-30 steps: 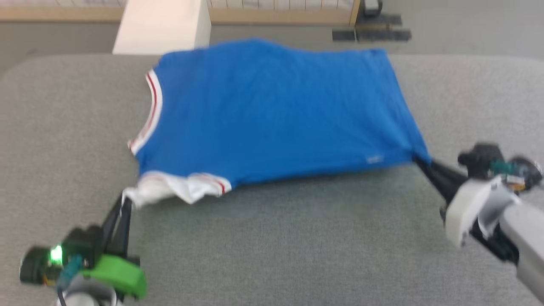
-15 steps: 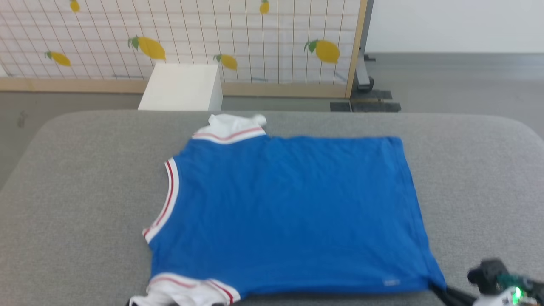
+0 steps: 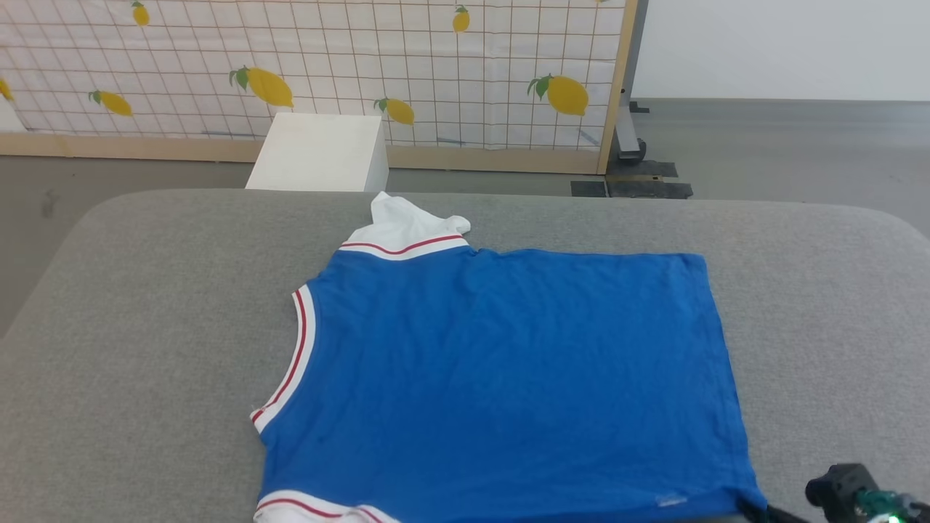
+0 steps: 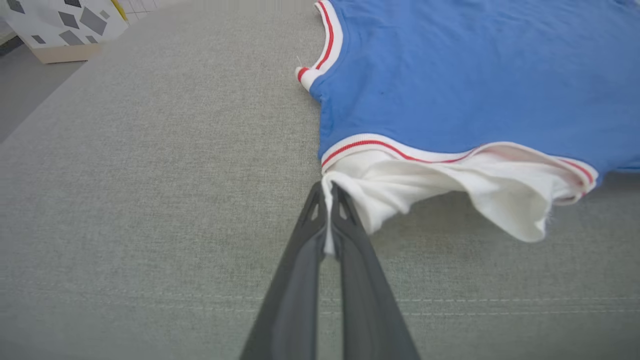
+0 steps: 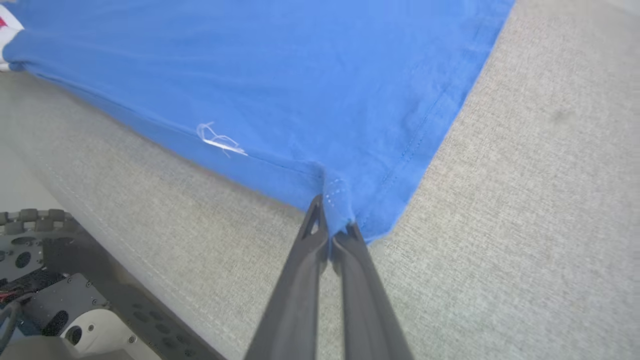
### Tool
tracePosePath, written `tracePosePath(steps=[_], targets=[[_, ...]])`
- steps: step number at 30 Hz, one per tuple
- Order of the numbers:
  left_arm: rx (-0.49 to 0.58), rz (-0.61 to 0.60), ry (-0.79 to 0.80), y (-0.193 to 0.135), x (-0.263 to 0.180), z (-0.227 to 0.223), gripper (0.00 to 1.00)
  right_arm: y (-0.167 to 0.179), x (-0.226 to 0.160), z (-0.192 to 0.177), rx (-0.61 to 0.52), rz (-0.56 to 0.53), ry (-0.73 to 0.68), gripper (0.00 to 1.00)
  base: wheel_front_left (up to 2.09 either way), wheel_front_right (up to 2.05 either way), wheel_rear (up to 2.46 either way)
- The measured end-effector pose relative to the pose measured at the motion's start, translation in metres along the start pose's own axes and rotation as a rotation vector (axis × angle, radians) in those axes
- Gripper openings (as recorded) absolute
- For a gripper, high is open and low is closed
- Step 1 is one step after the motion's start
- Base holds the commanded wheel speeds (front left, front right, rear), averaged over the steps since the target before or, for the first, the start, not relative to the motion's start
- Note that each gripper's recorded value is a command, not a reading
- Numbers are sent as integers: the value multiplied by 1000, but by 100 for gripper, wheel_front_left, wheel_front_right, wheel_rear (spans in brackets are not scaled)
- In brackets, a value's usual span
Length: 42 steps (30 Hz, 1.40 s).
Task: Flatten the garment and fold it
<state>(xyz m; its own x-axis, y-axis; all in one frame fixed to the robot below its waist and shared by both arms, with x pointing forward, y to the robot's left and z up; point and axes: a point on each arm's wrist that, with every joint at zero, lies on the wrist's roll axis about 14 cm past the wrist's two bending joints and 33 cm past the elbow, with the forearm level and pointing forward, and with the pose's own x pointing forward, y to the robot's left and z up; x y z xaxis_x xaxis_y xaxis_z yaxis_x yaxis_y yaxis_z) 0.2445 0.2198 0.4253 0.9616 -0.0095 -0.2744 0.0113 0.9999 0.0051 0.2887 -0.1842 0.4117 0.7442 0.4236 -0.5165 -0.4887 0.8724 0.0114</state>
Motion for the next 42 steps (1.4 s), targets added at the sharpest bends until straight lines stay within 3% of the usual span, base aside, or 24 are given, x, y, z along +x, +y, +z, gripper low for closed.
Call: tracePosePath(steps=[9,23,32,37,42], targets=[[109,-86,-193,-8,47,74,0,-14,8,41,18,-53,-109,0,0,0,0],[235,-185,-225,-23,159,118,0,-48,48,76,65,-112,-139,0,0,0,0],[256,-175,-45,-14,213,71,0,-69,86,52,84,-127,-18,0,0,0,0],[247,-183,87,-14,221,25,0,-71,100,27,101,-123,60,0,0,0,0],[250,-191,123,-16,226,11,0,-72,106,25,94,-116,55,0,0,0,0]])
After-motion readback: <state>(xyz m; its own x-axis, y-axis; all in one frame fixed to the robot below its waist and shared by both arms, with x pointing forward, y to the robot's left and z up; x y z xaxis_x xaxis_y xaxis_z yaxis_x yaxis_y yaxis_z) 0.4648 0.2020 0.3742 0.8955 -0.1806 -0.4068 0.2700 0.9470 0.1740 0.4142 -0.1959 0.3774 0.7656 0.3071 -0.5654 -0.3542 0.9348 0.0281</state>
